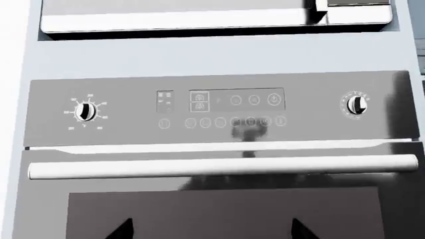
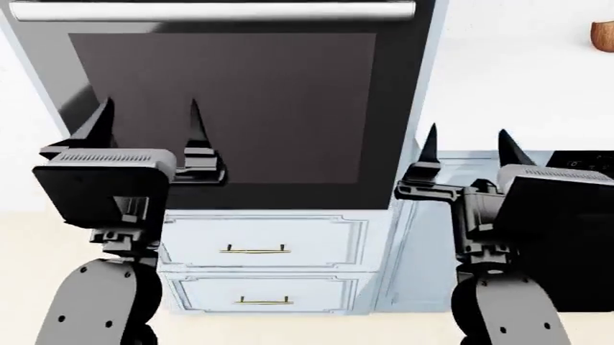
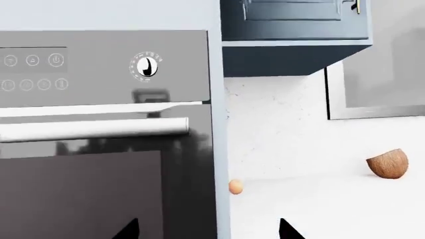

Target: Open the microwave door

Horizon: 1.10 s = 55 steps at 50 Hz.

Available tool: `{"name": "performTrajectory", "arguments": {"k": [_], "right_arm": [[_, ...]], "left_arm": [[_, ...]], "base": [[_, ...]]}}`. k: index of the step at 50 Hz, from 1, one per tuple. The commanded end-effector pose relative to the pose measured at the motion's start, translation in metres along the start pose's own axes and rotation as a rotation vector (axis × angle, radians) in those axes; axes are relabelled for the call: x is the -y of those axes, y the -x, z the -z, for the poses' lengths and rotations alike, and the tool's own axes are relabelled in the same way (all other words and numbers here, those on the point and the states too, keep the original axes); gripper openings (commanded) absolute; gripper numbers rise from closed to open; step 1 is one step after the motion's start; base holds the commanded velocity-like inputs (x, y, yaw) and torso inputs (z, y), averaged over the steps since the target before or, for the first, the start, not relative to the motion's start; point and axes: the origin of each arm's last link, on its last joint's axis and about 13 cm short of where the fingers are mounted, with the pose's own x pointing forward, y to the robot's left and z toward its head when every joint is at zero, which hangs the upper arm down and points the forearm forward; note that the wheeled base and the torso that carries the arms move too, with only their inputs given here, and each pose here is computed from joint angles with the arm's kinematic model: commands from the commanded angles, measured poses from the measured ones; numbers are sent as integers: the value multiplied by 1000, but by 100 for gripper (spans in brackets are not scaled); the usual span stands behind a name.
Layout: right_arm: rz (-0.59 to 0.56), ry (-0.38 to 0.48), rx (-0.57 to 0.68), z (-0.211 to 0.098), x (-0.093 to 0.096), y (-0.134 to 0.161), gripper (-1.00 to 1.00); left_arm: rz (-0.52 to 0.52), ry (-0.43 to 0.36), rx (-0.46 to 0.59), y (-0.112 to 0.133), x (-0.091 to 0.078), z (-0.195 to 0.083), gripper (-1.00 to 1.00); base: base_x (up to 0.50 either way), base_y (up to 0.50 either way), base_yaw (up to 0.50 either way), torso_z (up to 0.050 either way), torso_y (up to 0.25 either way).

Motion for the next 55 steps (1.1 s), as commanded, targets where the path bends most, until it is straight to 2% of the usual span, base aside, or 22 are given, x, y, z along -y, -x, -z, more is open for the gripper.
{"name": "performTrajectory", "arguments": {"k": [1,15,25,33,40,55], "right_arm": [[-3,3,185,-66,-1,-32,100],[-6,1,365,-135,1,-57,100],[-18,-13,489,-181,2,-45,100],[-33,-20,518,-189,2,-36,100],[-36,-14,531,-192,3,-34,100],[-46,-20,520,-185,1,-34,100]], "left_arm": [[-12,-4,179,-41,-7,-61,100],[-52,10,334,-80,-19,-125,100],[-53,10,395,-72,-27,-158,100],[-42,13,417,-60,-28,-171,100],[-41,22,411,-59,-27,-169,100],[-42,23,387,-59,-26,-166,100]], "base": [[0,0,0,50,0],[0,0,0,50,0],[0,0,0,50,0],[0,0,0,50,0],[15,0,0,0,0],[486,-103,0,0,0]]}}
